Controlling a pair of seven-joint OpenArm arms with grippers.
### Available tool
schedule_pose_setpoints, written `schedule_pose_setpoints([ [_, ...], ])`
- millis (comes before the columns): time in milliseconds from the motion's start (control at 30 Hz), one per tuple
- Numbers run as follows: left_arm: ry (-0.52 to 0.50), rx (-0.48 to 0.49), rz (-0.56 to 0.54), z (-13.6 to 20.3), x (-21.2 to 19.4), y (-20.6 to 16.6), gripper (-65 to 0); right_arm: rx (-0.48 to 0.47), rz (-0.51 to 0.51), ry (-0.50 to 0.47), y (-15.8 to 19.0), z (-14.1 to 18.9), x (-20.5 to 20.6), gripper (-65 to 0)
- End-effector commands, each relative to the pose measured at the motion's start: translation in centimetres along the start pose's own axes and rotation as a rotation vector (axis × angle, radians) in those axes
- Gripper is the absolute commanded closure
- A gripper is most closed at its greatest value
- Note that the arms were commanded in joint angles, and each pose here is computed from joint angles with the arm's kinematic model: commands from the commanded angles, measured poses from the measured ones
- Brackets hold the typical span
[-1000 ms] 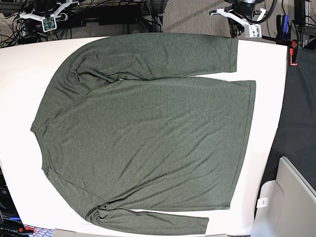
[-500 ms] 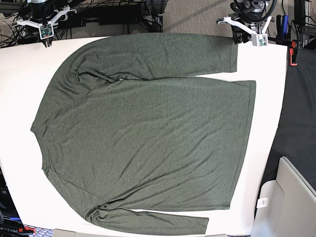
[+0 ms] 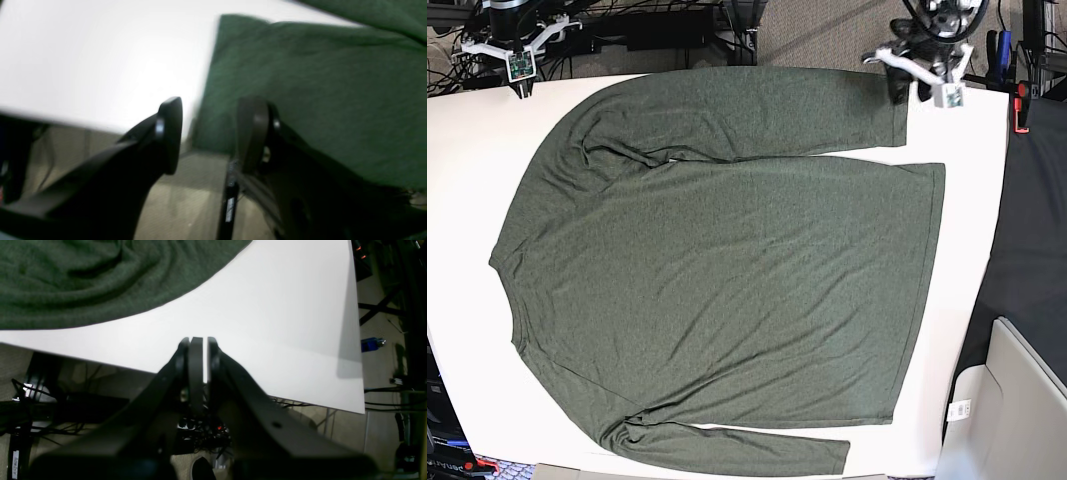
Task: Fold the T-shirt properly
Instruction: 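Grasp the shoulder corner nearest the left gripper with the left gripper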
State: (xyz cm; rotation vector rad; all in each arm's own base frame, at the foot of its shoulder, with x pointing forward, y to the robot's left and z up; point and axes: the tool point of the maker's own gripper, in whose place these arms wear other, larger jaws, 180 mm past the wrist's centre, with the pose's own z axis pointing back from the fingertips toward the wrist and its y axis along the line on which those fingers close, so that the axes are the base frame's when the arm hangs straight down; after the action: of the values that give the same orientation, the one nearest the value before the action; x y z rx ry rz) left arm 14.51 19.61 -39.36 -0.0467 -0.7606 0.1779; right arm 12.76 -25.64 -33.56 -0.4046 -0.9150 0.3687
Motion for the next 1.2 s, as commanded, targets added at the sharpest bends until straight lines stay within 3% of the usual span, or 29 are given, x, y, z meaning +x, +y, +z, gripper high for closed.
schedule_pose_setpoints([
  [0,-0.004,-0.012,-0.001,0.2,0.1,-0.3,-26.4,-0.013,0.013,-0.033,-0.5,0.2,0.8,-0.2],
  [467,-0.001,-0.007,0.000,-0.6,0.6,-0.3,-26.2,-0.017,0.011,-0.037,-0.6,0.1,1.0,-0.2],
  [567,-0.009,0.033,0.006,-0.5,0.9,1.3,-26.2,-0.018,0.011,-0.038,-0.6,0.1,1.0,-0.2],
  [933,0.059,0.053,0.039,-2.0,-1.6,2.1,-26.2,-0.018,0.011,-0.038,-0.6,0.1,1.0,-0.2],
  [1167,0.089,-0.004,0.036,-2.2,-2.7,-0.2,-26.2,-0.019,0.011,-0.038,-0.6,0.1,1.0,-0.2],
])
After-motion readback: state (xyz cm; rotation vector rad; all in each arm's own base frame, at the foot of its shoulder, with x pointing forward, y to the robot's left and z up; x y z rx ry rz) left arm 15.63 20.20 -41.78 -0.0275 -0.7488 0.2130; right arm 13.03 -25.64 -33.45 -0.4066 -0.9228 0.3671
